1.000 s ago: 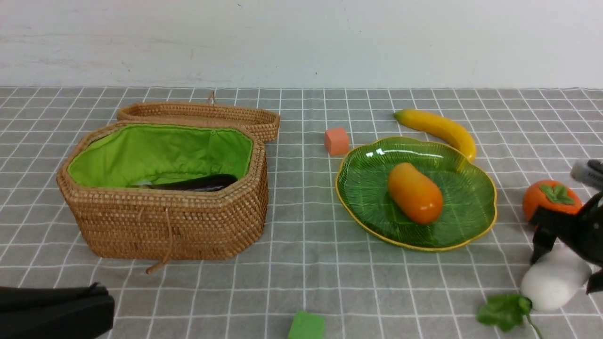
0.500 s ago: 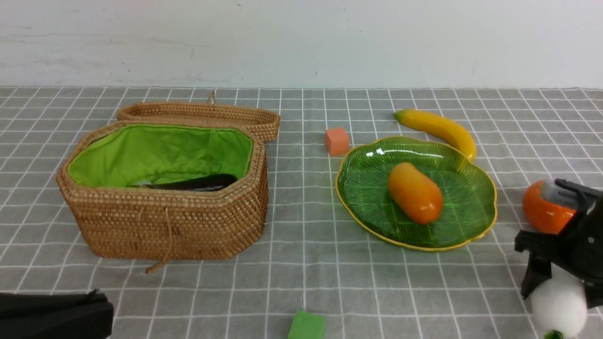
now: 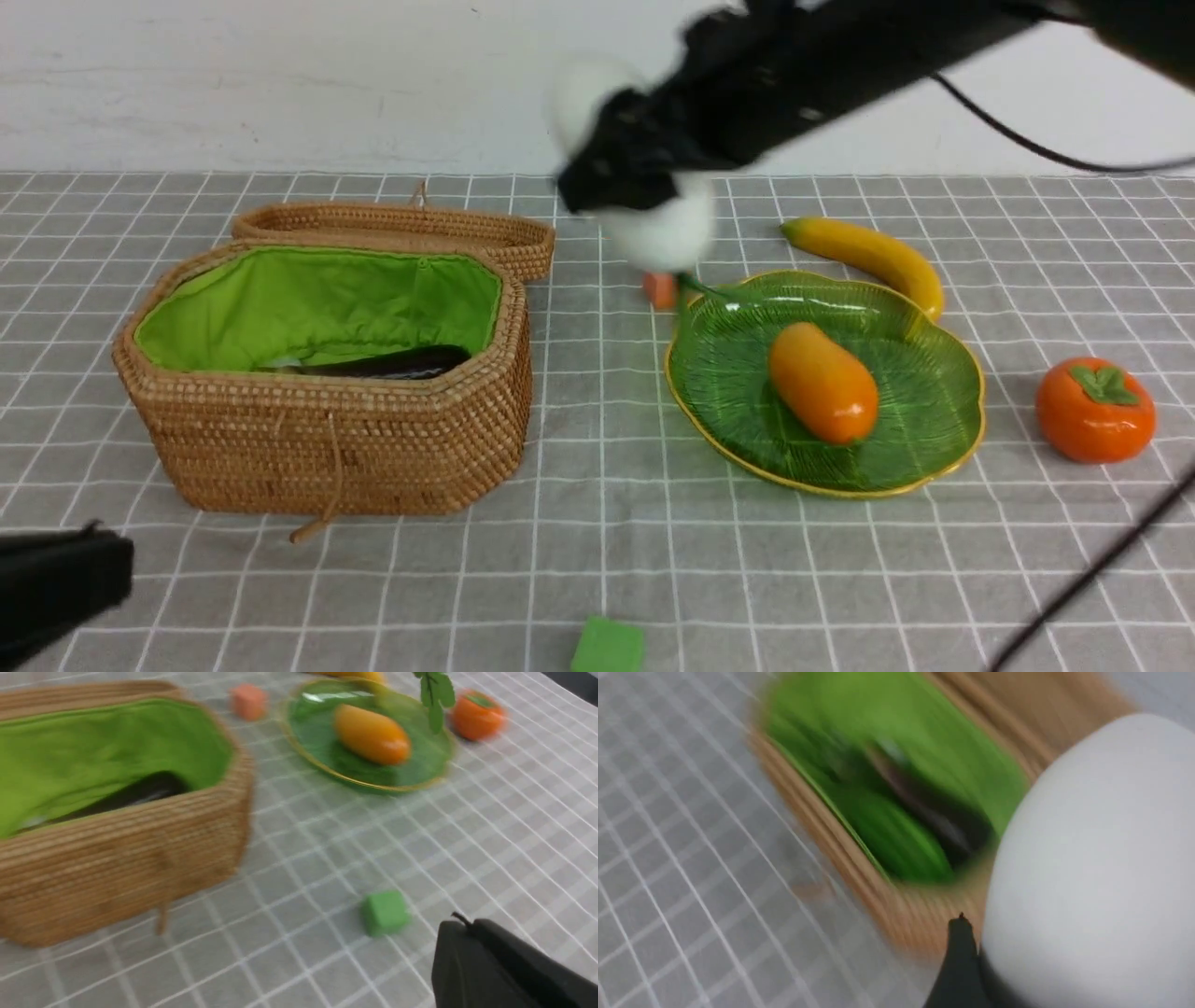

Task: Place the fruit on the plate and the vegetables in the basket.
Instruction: Take a daikon with your right arm and place it on the basket on the left, then grab a tomato with your right arm and place it on the plate on the right.

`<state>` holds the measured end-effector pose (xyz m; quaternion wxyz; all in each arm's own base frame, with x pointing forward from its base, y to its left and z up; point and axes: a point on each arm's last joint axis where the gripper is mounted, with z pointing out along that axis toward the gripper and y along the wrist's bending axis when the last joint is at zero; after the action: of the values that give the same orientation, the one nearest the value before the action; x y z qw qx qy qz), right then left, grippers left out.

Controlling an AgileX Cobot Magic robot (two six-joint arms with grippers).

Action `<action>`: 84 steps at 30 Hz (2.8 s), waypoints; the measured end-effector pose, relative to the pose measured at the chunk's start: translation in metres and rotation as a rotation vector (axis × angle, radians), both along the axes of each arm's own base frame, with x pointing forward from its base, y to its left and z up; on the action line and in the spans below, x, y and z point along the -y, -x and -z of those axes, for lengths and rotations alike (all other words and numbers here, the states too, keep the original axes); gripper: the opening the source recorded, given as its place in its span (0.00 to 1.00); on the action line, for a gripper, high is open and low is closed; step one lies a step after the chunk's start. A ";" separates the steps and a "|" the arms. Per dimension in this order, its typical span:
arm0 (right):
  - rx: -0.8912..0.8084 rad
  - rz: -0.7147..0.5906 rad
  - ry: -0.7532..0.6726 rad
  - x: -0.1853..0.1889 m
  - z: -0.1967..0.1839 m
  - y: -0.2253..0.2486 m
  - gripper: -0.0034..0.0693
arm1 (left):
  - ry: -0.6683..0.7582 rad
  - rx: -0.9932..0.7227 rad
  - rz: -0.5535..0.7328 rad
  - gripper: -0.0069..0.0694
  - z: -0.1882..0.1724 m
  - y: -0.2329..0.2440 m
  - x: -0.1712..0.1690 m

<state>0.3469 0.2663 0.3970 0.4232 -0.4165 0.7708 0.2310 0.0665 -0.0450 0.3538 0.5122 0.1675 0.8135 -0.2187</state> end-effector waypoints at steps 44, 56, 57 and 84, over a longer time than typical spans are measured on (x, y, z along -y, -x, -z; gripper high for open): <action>-0.433 0.969 0.360 0.240 0.032 -0.010 0.30 | 0.045 0.167 0.299 0.08 -0.013 0.013 0.020; -0.662 1.272 -0.181 0.380 0.157 -0.031 0.87 | 0.034 0.166 0.298 0.09 -0.013 0.013 0.020; -0.666 1.261 -0.198 0.385 0.162 -0.032 0.88 | 0.033 0.166 0.298 0.09 -0.012 0.013 0.020; -0.672 0.995 -0.224 0.348 0.221 -0.066 0.74 | 0.009 0.204 0.286 0.09 -0.014 0.011 0.019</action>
<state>0.4130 -0.0815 0.1764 0.2551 0.1362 0.9353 0.2041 0.0559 -0.0639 0.3675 0.5564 0.3004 0.7243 -0.2750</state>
